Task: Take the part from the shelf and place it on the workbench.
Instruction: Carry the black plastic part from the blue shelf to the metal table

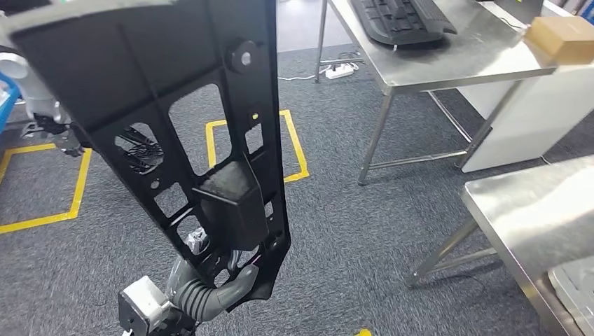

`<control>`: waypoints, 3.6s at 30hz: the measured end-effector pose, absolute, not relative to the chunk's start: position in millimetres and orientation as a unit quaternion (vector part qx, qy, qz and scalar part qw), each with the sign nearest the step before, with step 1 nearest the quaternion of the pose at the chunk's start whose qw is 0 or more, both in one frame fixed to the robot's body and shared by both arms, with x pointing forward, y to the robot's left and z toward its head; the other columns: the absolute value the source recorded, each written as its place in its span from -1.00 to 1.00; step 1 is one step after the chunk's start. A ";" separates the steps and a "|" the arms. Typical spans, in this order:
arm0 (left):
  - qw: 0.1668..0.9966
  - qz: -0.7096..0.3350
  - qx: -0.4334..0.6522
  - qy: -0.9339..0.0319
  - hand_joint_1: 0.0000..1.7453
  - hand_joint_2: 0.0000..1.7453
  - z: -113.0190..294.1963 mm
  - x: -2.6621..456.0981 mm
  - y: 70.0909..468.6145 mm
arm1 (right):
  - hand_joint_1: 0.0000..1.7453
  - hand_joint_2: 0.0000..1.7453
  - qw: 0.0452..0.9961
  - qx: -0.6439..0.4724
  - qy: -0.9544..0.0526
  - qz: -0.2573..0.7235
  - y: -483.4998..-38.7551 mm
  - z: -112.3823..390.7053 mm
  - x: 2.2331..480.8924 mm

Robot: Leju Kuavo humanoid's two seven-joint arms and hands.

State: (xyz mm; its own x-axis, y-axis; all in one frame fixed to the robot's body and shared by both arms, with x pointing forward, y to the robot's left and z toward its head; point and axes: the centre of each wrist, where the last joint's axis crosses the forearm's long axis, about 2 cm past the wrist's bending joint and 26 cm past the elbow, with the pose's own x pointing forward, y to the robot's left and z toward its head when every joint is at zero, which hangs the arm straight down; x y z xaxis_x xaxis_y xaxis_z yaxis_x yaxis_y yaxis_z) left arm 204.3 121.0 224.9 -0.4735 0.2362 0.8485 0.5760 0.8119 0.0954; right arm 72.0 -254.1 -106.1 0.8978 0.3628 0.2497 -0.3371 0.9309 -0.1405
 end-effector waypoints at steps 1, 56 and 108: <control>0.452 -0.188 -0.242 -0.837 1.00 1.00 224.2 205.1 120.2 | -1.00 -1.00 0.973 -0.046 -0.137 0.180 -254.1 -106.1 72.3; 0.452 -0.178 -0.260 -0.835 1.00 1.00 220.6 214.1 102.7 | -1.00 -1.00 0.975 -0.044 -0.098 0.192 -257.0 -106.6 70.5; 0.442 -0.105 -0.306 -0.837 1.00 1.00 190.2 224.3 98.9 | -1.00 -1.00 0.975 -0.114 -0.105 0.158 -305.5 -105.9 79.8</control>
State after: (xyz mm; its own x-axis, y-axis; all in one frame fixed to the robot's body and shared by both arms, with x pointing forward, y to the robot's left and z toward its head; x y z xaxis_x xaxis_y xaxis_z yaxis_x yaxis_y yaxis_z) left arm 224.3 98.9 190.2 -0.4228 0.4192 0.8034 0.6041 0.7912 -0.0949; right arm 79.8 -305.5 -105.9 0.9280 0.3325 0.1681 -0.2849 0.9240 -0.2552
